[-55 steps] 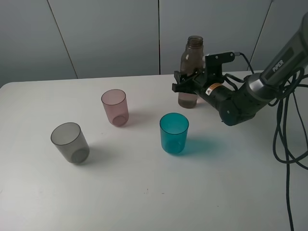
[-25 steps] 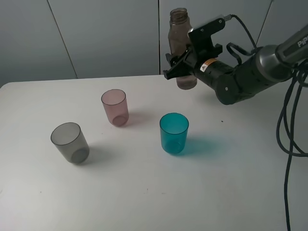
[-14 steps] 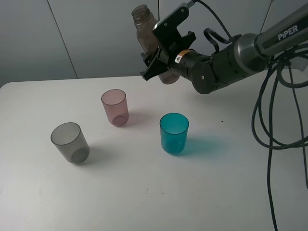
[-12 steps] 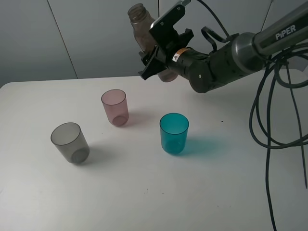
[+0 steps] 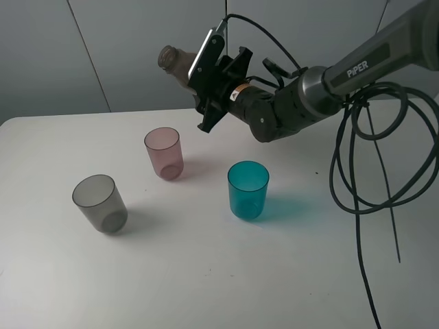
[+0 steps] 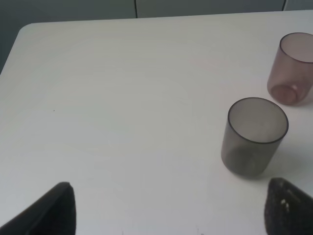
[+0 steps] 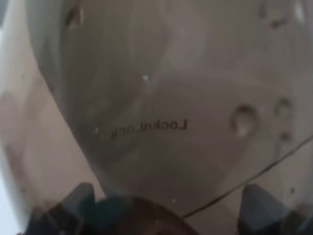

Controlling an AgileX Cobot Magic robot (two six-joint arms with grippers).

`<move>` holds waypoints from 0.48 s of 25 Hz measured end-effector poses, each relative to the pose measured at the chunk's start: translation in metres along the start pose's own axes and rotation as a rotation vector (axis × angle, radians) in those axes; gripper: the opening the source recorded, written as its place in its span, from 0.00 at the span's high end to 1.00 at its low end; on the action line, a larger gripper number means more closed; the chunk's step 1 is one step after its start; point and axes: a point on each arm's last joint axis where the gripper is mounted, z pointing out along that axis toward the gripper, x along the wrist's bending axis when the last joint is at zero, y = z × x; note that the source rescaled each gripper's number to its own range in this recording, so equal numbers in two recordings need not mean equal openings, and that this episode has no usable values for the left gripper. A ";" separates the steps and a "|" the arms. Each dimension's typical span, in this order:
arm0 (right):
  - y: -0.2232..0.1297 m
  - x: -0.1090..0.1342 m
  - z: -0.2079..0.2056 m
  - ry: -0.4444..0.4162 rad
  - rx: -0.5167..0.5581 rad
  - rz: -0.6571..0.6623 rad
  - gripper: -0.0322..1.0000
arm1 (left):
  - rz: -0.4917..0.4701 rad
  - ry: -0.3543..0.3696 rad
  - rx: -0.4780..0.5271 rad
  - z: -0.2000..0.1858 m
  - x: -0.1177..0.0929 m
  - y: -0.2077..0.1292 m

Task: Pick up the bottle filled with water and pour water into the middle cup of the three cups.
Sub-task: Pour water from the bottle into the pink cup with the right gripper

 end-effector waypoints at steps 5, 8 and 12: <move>0.000 -0.002 0.001 -0.019 0.005 -0.137 0.97 | 0.000 0.000 0.000 0.000 0.000 0.000; -0.001 -0.003 0.001 -0.025 0.015 -0.220 0.97 | 0.000 0.000 0.000 0.000 0.000 0.000; -0.001 -0.003 0.001 -0.028 0.023 -0.295 0.97 | 0.000 0.000 0.000 0.000 0.000 0.000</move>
